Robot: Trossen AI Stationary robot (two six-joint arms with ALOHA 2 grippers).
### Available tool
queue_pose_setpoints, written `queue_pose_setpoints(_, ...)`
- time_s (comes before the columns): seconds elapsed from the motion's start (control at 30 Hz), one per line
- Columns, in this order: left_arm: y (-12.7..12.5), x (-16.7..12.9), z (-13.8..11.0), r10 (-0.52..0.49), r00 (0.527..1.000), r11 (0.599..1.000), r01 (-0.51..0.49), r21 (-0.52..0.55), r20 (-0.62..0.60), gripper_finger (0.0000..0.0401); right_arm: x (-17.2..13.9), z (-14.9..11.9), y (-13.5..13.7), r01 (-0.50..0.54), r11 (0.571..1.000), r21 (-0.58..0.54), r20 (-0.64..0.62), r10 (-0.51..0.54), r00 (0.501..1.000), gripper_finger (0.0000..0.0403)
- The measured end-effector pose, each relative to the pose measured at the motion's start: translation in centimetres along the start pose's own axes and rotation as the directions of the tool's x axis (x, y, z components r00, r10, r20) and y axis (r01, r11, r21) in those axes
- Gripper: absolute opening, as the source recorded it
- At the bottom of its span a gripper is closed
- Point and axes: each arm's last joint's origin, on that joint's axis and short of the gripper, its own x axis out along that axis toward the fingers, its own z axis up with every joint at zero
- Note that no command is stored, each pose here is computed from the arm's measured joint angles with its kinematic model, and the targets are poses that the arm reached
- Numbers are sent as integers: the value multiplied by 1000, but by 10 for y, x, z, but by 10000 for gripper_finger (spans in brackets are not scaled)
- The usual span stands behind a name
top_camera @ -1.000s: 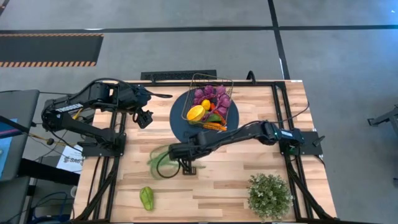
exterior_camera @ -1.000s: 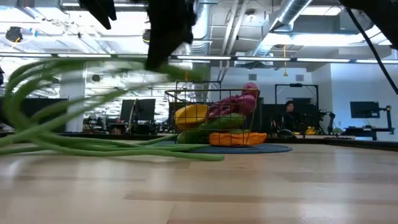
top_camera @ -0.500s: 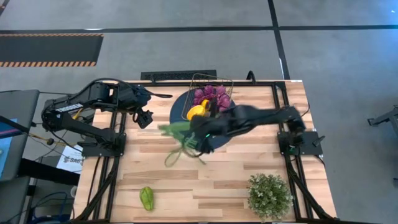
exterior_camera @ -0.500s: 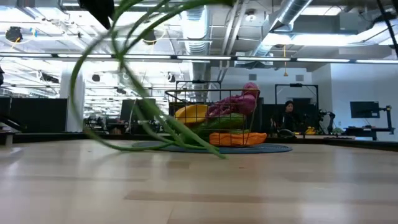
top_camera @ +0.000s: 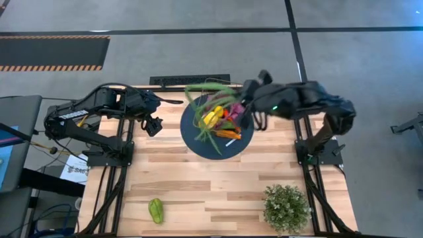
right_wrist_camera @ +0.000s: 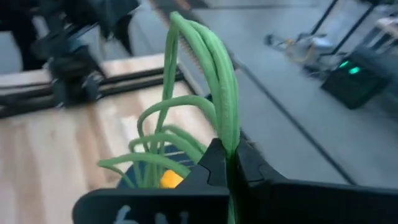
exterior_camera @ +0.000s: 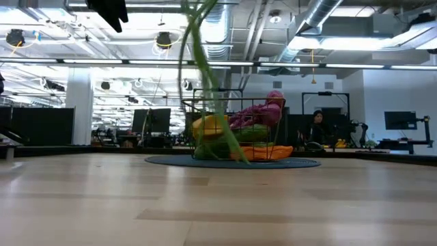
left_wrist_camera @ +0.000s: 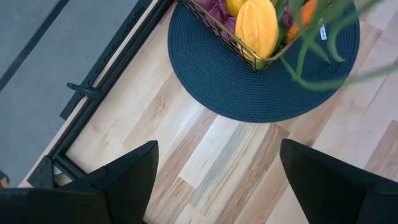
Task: Build produce basket
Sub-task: Put the string beans into the wire basket
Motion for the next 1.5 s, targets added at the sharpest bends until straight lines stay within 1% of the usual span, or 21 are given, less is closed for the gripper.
queue_pose_setpoints(0.13, 0, 0, 0, 0, 1000, 1000, 0, 0, 0, 322, -20, 6, -23, 73, 997, 17, 77, -74, 994, 0)
queue_pose_setpoints(0.27, 0, 0, 0, 4, 1000, 1000, -4, 0, 1, 322, -37, 13, -47, 103, 993, 59, 153, -111, 982, 0)
queue_pose_setpoints(0.43, 0, 0, 2, 19, 999, 1000, -19, -13, 28, 322, -46, 14, -67, 140, 984, 107, 178, -157, 971, 0)
queue_pose_setpoints(0.5, -1, 0, 7, 11, 997, 999, -9, -34, 77, 322, -44, 14, -70, 149, 983, 110, 172, -167, 971, 0)
queue_pose_setpoints(0.57, -4, 0, 14, -7, 988, 998, 15, -53, 154, 322, -40, 14, -69, 141, 985, 101, 160, -156, 975, 0)
queue_pose_setpoints(0.67, -11, 7, 27, -28, 957, 998, 44, -50, 288, 322, -31, 12, -67, 148, 986, 78, 127, -157, 979, 0)
queue_pose_setpoints(0.73, -18, 16, 33, -65, 931, 996, 81, -30, 358, 322, -25, 13, -63, 150, 986, 66, 115, -157, 981, 0)
queue_pose_setpoints(0.77, -21, 23, 34, -87, 923, 995, 101, -17, 374, 322, -24, 12, -63, 152, 987, 61, 108, -158, 982, 0)
queue_pose_setpoints(0.83, -27, 41, 33, -112, 922, 992, 125, -10, 370, 320, -21, 11, -63, 156, 986, 54, 96, -161, 982, 0)
queue_pose_setpoints(0.93, -32, 64, 22, -109, 944, 992, 121, -19, 310, 313, -15, 10, -63, 171, 984, 50, 70, -174, 982, 0)
queue_pose_setpoints(1.0, -33, 71, 19, -109, 944, 991, 127, -38, 311, 308, -4, 7, -63, 195, 980, 32, 23, -196, 980, 0)
queue_pose_setpoints(1.07, -33, 72, 16, -104, 950, 992, 121, -38, 294, 305, 10, 3, -65, 225, 974, 15, -35, -224, 974, 0)
queue_pose_setpoints(1.13, -32, 68, 19, -112, 940, 990, 133, -43, 323, 304, 28, -3, -67, 259, 966, -18, -116, -259, 959, 0)
queue_pose_setpoints(1.27, -30, 58, 24, -126, 926, 989, 147, -31, 355, 305, 70, -15, -71, 284, 956, -75, -269, -294, 917, 0)
queue_pose_setpoints(1.4, -28, 51, 24, -134, 919, 988, 151, -17, 370, 304, 116, -22, -74, 288, 948, -136, -337, -318, 886, 0)
queue_pose_setpoints(1.5, -26, 47, 21, -133, 920, 989, 145, -3, 368, 304, 147, -23, -79, 231, 964, -129, -345, -262, 901, 0)
